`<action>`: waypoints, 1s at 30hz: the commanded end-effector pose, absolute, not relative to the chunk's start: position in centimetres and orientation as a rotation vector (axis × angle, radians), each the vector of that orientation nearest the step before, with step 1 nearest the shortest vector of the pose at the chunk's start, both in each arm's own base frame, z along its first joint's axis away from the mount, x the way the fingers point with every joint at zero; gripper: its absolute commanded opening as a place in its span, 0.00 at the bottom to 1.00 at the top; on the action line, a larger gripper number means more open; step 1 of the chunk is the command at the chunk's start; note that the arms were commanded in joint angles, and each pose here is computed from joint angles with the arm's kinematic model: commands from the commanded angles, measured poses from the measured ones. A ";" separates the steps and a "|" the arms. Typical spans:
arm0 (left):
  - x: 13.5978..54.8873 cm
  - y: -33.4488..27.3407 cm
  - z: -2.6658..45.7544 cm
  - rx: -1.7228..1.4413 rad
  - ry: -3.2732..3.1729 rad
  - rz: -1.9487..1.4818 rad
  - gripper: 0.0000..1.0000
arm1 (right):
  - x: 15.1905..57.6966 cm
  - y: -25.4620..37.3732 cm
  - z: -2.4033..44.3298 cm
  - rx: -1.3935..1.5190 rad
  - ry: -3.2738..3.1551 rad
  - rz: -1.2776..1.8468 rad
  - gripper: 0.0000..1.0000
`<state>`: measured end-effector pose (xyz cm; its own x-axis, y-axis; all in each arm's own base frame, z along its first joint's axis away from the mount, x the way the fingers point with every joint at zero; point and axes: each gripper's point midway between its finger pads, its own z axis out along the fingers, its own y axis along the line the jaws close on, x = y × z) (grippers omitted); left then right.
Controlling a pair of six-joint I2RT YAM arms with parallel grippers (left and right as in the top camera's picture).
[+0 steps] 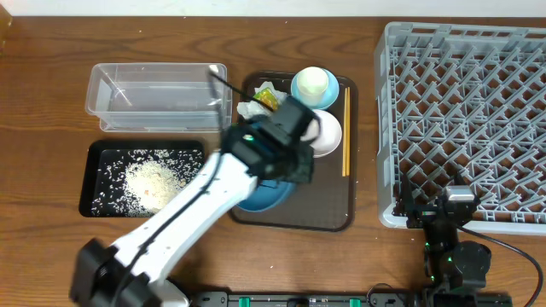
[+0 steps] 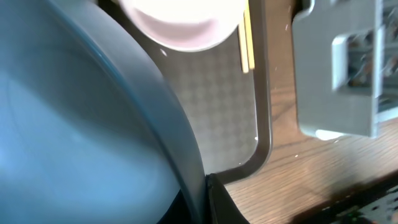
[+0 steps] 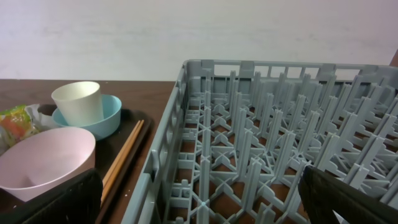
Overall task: Sort waste into correct bins and load items into the dishwasher rack
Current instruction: 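Carry the blue plate back and set it on the brown tray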
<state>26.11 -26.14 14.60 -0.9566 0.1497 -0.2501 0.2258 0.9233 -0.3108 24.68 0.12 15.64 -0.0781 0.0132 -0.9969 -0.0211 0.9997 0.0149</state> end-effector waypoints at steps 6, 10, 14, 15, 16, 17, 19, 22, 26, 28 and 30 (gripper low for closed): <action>25.1 -28.3 10.3 0.339 2.942 -0.404 0.06 | 24.7 0.0 15.5 -0.013 1.654 0.018 0.99; 24.4 -28.6 9.4 0.308 2.983 -0.381 0.06 | 24.7 0.0 15.5 -0.013 1.654 0.018 0.99; 23.8 -28.9 9.4 0.329 2.987 -0.378 0.07 | 24.7 0.0 15.5 -0.013 1.654 0.018 0.99; 23.7 -28.9 9.4 0.334 2.989 -0.377 0.09 | 24.7 0.0 15.5 -0.013 1.654 0.018 0.99; 23.5 -28.9 9.3 0.340 2.991 -0.374 0.13 | 24.7 0.0 15.5 -0.013 1.654 0.018 0.99; 23.4 -29.0 9.3 0.344 2.994 -0.372 0.17 | 24.7 0.0 15.5 -0.013 1.654 0.018 0.99; 23.2 -29.0 9.3 0.351 2.997 -0.369 0.23 | 24.7 0.0 15.5 -0.013 1.654 0.018 0.99; 23.2 -29.0 9.3 0.351 2.995 -0.370 0.24 | 24.7 0.0 15.5 -0.013 1.654 0.018 0.99; 23.6 -29.0 9.5 0.345 2.986 -0.377 0.24 | 24.7 0.0 15.5 -0.013 1.654 0.018 0.99; 24.0 -29.0 9.9 0.329 2.977 -0.387 0.23 | 24.7 0.0 15.5 -0.013 1.654 0.018 0.99; 24.9 -28.7 10.7 0.309 2.960 -0.399 0.24 | 24.7 0.0 15.5 -0.013 1.654 0.018 0.99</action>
